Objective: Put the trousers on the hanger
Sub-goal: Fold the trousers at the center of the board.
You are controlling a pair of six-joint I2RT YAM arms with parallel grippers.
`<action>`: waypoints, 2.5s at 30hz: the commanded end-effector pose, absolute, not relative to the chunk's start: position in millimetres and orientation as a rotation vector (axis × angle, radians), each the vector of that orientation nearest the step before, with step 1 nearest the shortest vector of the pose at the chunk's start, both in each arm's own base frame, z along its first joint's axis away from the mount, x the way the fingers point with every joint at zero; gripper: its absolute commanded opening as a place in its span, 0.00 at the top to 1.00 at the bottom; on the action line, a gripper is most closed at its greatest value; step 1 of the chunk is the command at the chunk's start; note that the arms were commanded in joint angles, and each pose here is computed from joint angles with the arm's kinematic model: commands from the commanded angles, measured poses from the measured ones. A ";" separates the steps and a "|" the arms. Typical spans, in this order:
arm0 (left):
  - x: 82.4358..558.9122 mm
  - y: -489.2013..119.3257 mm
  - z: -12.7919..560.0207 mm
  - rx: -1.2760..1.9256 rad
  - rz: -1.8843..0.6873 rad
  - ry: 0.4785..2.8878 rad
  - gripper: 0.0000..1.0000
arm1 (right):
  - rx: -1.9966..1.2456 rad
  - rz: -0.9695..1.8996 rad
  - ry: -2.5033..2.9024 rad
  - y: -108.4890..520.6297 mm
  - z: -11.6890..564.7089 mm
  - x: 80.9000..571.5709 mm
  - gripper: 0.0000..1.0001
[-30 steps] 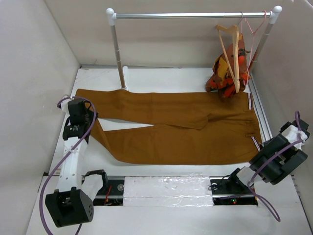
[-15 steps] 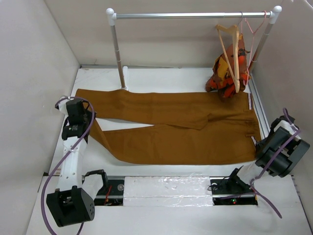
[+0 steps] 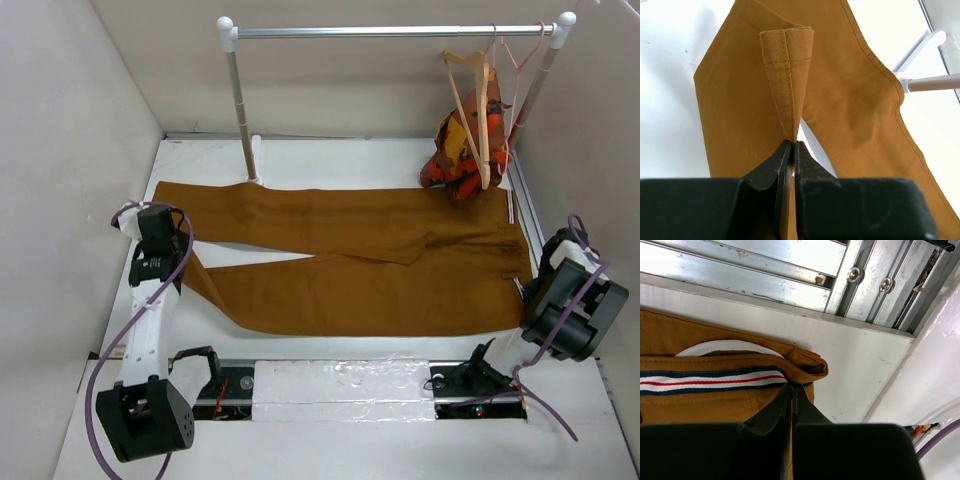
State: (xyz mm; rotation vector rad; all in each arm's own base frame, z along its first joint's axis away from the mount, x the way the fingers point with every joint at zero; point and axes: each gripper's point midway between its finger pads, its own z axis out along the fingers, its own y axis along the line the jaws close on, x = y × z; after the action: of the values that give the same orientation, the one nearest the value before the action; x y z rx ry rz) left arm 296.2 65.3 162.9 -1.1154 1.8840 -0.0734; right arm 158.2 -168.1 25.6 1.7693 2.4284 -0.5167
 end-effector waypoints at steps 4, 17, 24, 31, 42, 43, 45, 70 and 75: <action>302.3 71.4 168.2 -1.091 -0.055 1.851 1.00 | 1.725 -0.395 2.388 -159.5 25.0 175.5 1.00; 330.5 86.2 237.5 -1.128 -0.028 1.767 1.00 | 1.180 -0.572 2.217 -179.9 198.5 181.0 1.00; 339.6 115.7 231.2 -1.208 0.186 1.785 1.00 | 1.045 -0.523 2.150 -199.2 252.7 230.2 1.00; 352.4 141.9 221.6 -1.230 0.377 1.780 1.00 | 0.997 -0.332 2.202 -222.7 223.0 328.2 1.00; 411.0 178.9 226.4 -1.171 0.708 1.810 1.00 | 0.873 -0.245 2.250 -245.7 189.5 463.6 1.00; 426.0 175.8 239.3 -1.148 0.706 1.788 1.00 | 0.857 -0.239 2.227 -245.6 194.6 475.0 1.00; 446.7 173.5 218.3 -1.115 0.763 1.844 1.00 | 0.857 -0.241 2.244 -246.4 178.7 487.1 1.00; 410.2 51.9 168.7 -0.935 0.173 2.030 0.25 | 0.700 -0.009 2.332 -171.1 132.8 366.8 0.52; 359.7 2.6 115.3 -0.923 -0.065 2.261 0.27 | 0.782 -0.135 2.313 -166.0 131.6 314.2 0.43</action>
State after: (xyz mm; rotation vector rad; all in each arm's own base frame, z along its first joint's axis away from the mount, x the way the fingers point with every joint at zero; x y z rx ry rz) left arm 377.9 28.6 155.8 -0.8985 2.1163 0.1016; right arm 323.4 -157.9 115.7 0.7884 2.3893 -0.0376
